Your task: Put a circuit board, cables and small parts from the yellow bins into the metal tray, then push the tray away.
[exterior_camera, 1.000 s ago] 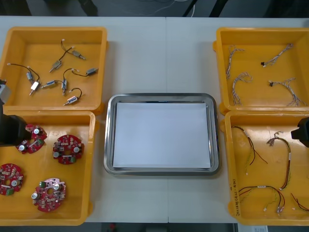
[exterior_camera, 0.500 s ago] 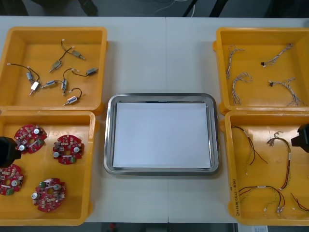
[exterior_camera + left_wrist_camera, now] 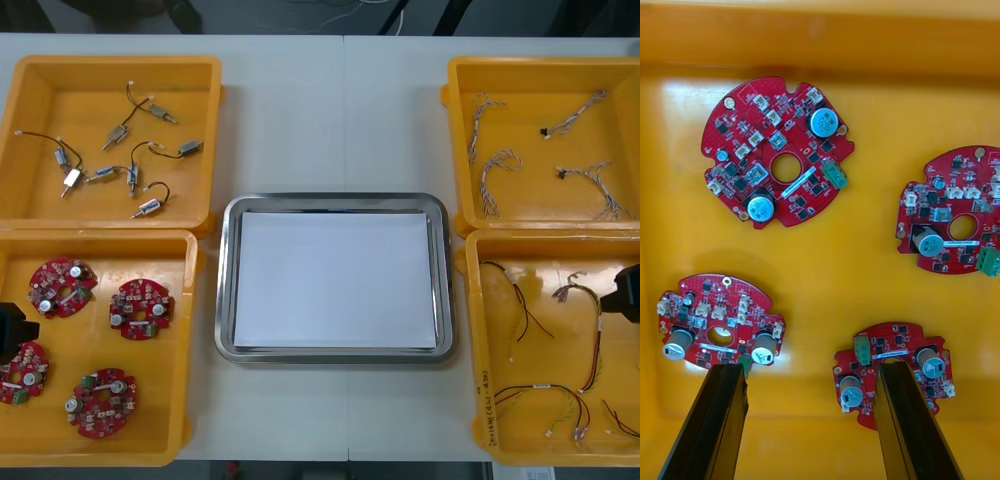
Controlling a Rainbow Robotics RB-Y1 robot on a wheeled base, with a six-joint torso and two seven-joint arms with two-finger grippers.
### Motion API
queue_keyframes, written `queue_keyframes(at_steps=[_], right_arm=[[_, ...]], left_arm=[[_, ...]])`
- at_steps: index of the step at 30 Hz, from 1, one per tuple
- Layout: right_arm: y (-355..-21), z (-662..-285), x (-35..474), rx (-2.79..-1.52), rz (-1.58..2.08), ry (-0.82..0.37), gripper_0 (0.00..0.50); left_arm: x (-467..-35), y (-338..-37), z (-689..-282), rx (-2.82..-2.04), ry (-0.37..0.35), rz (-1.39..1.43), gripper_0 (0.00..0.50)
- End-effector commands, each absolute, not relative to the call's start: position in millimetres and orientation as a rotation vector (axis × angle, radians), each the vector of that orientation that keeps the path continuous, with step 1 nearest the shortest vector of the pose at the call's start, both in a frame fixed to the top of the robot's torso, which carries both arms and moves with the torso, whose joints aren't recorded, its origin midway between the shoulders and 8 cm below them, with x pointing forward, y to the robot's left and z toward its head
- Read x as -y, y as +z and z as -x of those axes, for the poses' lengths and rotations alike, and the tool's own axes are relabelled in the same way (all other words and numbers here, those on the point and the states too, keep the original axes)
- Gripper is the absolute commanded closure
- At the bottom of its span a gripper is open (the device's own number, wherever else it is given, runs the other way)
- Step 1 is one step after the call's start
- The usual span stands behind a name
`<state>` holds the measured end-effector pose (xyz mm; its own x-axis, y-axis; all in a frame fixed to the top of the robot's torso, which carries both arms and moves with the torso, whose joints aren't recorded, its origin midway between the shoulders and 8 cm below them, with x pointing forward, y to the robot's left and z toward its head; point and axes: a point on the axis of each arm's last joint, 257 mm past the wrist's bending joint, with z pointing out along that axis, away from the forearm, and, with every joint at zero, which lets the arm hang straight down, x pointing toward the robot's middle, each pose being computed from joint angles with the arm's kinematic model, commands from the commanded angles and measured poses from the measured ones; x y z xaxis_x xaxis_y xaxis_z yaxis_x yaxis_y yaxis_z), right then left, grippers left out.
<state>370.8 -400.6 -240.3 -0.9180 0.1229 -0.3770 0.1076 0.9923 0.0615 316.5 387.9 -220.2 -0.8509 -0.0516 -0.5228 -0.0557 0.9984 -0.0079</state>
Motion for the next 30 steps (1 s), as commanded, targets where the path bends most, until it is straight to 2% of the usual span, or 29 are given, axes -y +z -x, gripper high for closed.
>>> queue_keyframes(at_steps=[1,9,22,30], right_arm=[[-239.8,-375.3,416.5,-2.722,-0.208,0.044,0.0],[-254.6,-383.7,420.2,-2.721,-0.223,0.056,0.0],[-275.5,-397.1,424.7,-2.707,-0.213,0.018,0.0],[-285.3,-390.6,431.5,-2.718,-0.223,-0.014,0.0]], left_arm=[[-394.8,-212.3,-308.5,-2.582,0.116,-0.202,0.0],[-388.8,-223.2,-298.7,-2.582,0.093,-0.303,0.0],[-394.7,-242.1,-279.2,-2.585,0.115,-0.407,0.0],[-397.6,-261.3,-274.3,-2.579,0.107,-0.422,0.0]])
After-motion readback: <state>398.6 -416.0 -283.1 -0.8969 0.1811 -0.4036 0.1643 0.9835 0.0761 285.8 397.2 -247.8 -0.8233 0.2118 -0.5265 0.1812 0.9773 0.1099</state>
